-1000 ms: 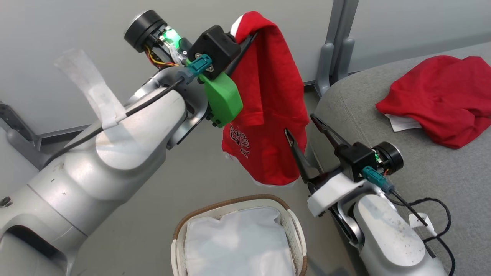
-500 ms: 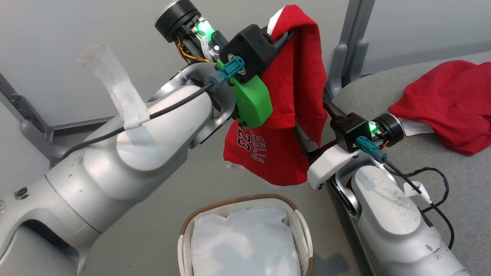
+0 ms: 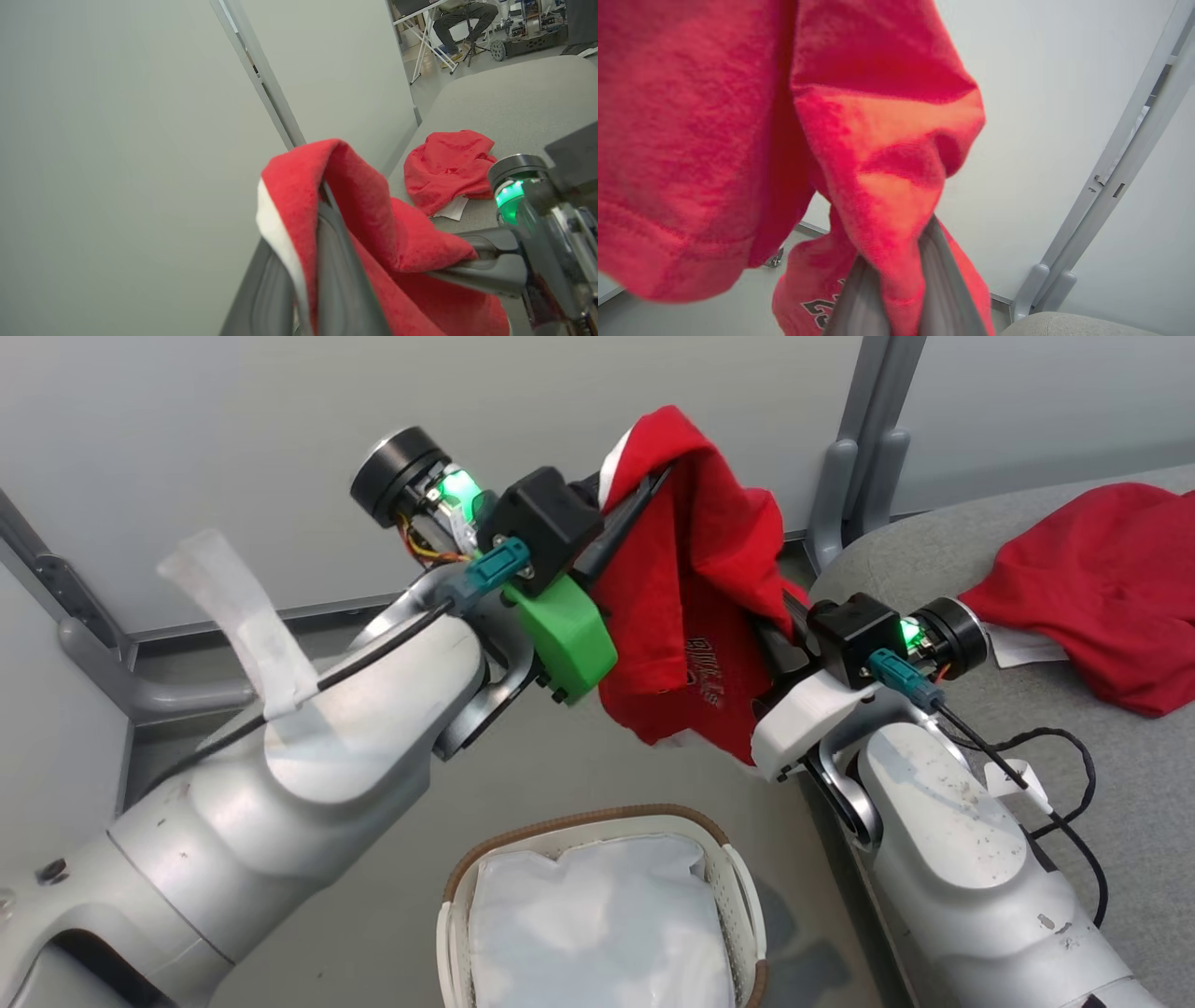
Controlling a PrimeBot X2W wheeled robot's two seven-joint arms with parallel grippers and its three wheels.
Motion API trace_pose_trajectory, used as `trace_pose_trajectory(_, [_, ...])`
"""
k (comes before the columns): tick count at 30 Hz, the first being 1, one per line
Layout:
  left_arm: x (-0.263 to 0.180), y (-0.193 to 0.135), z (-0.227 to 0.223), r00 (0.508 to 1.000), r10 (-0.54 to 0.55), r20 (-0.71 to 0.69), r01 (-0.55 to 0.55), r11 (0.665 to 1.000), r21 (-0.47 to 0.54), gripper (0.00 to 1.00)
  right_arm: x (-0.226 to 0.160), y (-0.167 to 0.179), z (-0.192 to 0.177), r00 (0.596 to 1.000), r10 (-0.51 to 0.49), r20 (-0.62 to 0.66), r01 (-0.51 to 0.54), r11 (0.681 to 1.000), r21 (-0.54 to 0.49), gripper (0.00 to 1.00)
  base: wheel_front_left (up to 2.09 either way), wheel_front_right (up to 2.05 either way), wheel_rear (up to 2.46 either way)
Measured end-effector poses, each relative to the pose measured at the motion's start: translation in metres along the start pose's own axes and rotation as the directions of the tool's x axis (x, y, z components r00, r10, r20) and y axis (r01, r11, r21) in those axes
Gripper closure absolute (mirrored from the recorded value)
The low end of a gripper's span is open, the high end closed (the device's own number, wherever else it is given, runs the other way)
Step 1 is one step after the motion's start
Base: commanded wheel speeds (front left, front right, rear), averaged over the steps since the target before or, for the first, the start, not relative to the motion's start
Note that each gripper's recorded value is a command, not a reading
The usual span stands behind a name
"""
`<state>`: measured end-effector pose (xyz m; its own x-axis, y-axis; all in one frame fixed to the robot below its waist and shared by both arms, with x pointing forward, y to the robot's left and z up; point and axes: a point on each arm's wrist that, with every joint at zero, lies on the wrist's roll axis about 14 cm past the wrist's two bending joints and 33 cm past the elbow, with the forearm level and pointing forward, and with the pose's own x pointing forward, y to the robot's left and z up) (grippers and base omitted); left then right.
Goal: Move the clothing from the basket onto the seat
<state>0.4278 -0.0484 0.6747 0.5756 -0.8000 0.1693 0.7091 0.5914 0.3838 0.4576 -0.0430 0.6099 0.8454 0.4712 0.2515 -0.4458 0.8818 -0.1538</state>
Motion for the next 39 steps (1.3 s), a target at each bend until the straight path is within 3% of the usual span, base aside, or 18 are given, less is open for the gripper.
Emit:
trace_pose_trajectory(7, [-0.024, 0.001, -0.045, 0.993, 0.106, -0.043, -0.111, 0.983, -0.145, 0.0, -0.004, -0.017, -0.001, 0.998, -0.056, 0.002, 0.056, 0.998, 0.012, 1.0, 0.0, 0.0, 0.0])
trace_pose_trajectory(16, [-0.061, -0.031, -0.105, 0.967, 0.197, -0.16, -0.242, 0.905, -0.35, 0.0, -0.012, -0.04, -0.005, 0.992, -0.128, -0.003, 0.128, 0.992, 0.023, 1.0, 0.0, 0.0, 0.0])
trace_pose_trajectory(23, [-0.079, -0.053, -0.128, 0.953, 0.216, -0.213, -0.29, 0.854, -0.431, 0.0, -0.026, -0.056, -0.01, 0.983, -0.185, -0.017, 0.185, 0.983, 0.01, 1.0, 0.0, 0.0, 0.0])
trace_pose_trajectory(30, [-0.08, -0.064, -0.134, 0.955, 0.201, -0.217, -0.28, 0.849, -0.448, 0.0, -0.041, -0.074, -0.016, 0.969, -0.243, -0.039, 0.243, 0.97, -0.016, 1.0, 0.0, 0.0, 0.0])
trace_pose_trajectory(39, [-0.058, -0.088, -0.135, 0.976, 0.117, -0.183, -0.191, 0.862, -0.469, 0.0, -0.067, -0.108, -0.014, 0.939, -0.342, -0.045, 0.34, 0.939, -0.058, 1.0, 0.0, 0.0, 0.0])
